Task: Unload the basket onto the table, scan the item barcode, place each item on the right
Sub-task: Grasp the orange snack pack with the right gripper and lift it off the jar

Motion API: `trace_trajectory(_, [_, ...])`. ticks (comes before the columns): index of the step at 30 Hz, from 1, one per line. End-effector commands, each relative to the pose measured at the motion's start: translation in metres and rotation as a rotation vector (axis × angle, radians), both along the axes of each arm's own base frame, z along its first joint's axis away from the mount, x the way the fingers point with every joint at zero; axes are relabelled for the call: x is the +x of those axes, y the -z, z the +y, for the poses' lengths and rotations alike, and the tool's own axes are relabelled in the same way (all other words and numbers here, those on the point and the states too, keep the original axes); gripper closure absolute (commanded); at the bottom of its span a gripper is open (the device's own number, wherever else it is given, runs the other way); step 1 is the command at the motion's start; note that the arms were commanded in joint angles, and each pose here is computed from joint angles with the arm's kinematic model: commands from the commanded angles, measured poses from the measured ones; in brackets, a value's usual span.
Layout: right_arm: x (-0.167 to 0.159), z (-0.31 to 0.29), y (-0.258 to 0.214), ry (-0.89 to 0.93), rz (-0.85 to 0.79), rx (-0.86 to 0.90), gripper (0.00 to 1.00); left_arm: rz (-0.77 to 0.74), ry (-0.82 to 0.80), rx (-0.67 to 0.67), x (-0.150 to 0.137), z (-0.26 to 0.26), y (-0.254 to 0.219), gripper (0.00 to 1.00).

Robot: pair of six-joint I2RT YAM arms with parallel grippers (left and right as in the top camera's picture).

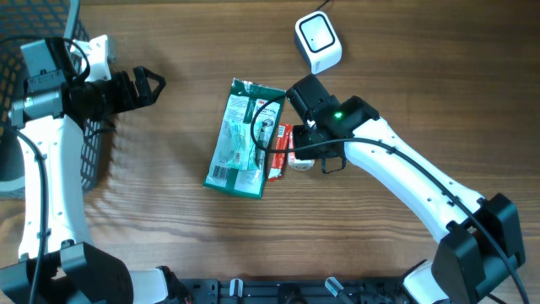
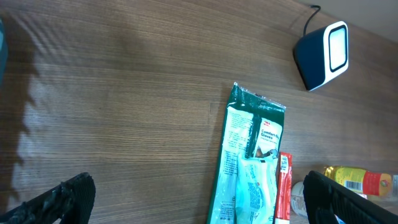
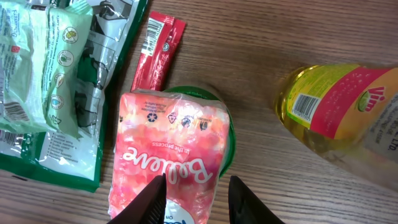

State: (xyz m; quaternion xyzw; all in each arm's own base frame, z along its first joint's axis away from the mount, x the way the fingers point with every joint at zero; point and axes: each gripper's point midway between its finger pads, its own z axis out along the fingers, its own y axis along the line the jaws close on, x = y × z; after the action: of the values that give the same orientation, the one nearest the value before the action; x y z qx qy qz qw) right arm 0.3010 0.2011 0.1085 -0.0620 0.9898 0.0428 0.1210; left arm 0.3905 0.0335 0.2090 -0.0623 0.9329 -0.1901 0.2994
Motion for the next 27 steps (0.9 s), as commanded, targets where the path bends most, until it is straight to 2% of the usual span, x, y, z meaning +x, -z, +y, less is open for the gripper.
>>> trace_trajectory(1, [-0.001,-0.005,0.011,0.037,0.017,-0.029,0.67,-0.009,0.019,0.000,0.002,-0.002,-0.001,0.00])
trace_trajectory(13, [-0.008,-0.011,0.033,0.093,0.046,-0.035,0.67,-0.009,0.019,0.000,0.002,-0.002,-0.001,0.00])
trace_trajectory(14, [-0.009,-0.011,0.036,0.100,0.046,-0.031,0.71,-0.009,0.019,0.000,0.002,-0.002,-0.001,0.00])
trace_trajectory(17, [-0.005,-0.008,0.036,0.099,0.030,-0.016,0.96,-0.009,0.019,0.000,0.002,-0.002,-0.001,0.00])
trace_trajectory(21, [0.005,0.000,0.015,0.083,-0.013,0.017,0.96,-0.009,0.019,0.000,0.002,-0.002,-0.001,0.00])
trace_trajectory(24, [0.007,0.031,-0.027,-0.051,-0.058,0.182,0.96,-0.009,0.019,0.000,0.002,-0.002,-0.001,0.00])
trace_trajectory(27, [-0.011,0.073,-0.062,-0.256,-0.051,0.424,0.96,-0.009,0.019,-0.001,0.002,-0.002,-0.001,0.00])
